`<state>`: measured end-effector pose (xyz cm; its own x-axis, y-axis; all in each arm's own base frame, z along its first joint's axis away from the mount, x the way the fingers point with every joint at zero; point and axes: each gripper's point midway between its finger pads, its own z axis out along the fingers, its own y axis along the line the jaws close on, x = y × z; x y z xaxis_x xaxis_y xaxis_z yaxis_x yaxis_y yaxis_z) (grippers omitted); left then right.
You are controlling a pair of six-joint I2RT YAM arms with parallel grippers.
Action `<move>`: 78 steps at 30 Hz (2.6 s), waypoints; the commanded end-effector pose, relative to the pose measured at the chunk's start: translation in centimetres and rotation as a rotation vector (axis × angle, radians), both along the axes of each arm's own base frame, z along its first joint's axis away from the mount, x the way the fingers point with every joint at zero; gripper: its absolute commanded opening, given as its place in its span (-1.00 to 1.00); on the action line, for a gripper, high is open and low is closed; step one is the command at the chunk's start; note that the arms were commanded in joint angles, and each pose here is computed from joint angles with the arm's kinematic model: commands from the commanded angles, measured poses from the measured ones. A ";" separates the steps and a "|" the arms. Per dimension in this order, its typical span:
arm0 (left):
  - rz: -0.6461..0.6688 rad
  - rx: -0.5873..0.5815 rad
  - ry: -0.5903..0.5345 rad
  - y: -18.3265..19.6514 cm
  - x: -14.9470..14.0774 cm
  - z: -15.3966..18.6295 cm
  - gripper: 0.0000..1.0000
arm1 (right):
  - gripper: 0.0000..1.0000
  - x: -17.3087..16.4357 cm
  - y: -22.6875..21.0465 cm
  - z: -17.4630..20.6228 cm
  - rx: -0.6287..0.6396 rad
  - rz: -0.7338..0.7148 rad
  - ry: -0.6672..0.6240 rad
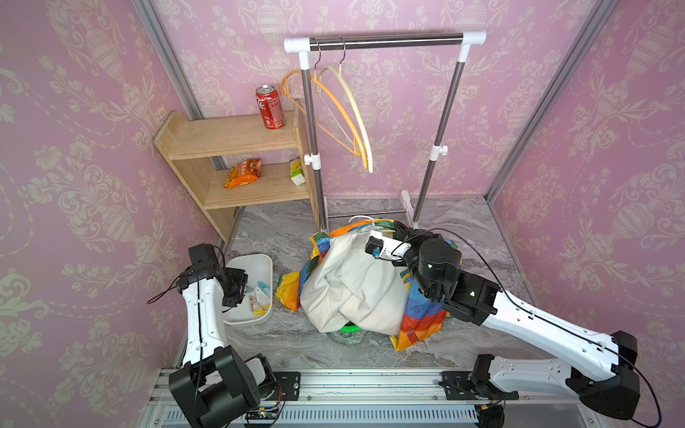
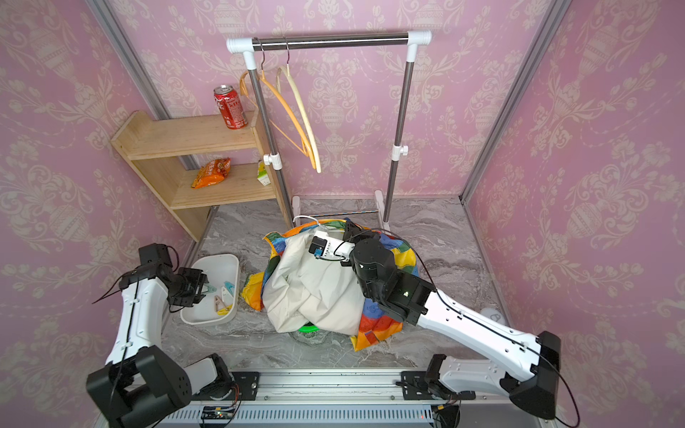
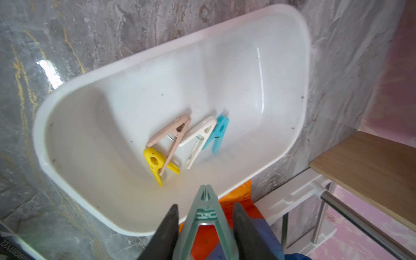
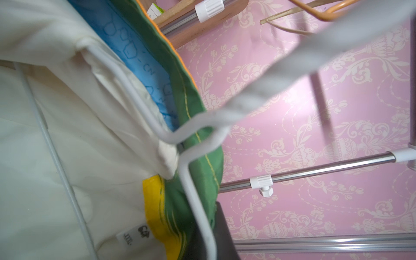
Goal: Remove the clothespins securing jackets to the hanger
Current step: Place the clothespin in the storage box, then adjust the hanger, then remove the clothespin from the hanger.
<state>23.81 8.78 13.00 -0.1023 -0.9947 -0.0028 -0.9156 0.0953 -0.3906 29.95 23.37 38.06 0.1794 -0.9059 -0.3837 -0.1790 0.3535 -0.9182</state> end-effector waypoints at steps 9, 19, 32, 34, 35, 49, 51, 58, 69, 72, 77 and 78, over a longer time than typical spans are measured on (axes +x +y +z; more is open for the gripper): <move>-0.017 0.104 -0.160 1.4 2.5 7.4 0.91 | -1.00 0.1 0.7 3.7 0.166 0.037 -0.023; -0.174 -0.374 -0.582 -16.0 10.7 20.2 0.82 | -1.00 2.0 2.1 4.0 0.180 0.056 -0.032; -0.346 -0.559 -0.478 -25.7 10.3 18.6 0.98 | -1.00 1.9 1.3 5.6 0.218 0.070 -0.034; -0.366 -0.616 -0.482 -27.7 11.3 18.4 0.96 | -1.00 1.5 1.8 5.5 0.211 0.091 -0.031; -0.379 -0.640 -0.491 -28.7 11.9 18.7 0.94 | -1.00 1.4 2.1 5.4 0.207 0.097 -0.029; -0.525 -0.640 -0.472 -30.8 13.0 19.0 -1.00 | -1.00 0.8 3.7 4.7 0.199 0.126 0.010; -0.536 -0.597 -0.468 -29.4 13.0 18.4 -1.00 | -0.72 0.7 3.8 4.5 0.205 0.127 0.043; -0.624 -0.450 -0.421 -24.9 12.7 15.9 -1.00 | 0.86 -0.3 2.8 7.3 0.375 0.148 0.168; -0.625 -0.411 -0.406 -22.8 13.4 15.0 -1.00 | 1.00 -6.5 -2.9 13.7 0.717 0.240 0.296; -0.625 -0.421 -0.406 -22.9 13.8 14.9 -1.00 | 1.00 -7.5 -3.5 13.7 0.747 0.261 0.318; -0.619 -0.406 -0.404 -22.7 14.6 14.9 -1.00 | 0.72 -7.6 -1.1 8.9 0.740 0.250 0.521; -0.611 -0.408 -0.407 -22.6 14.7 14.8 -1.00 | 0.71 -7.7 -0.6 7.9 0.740 0.237 0.550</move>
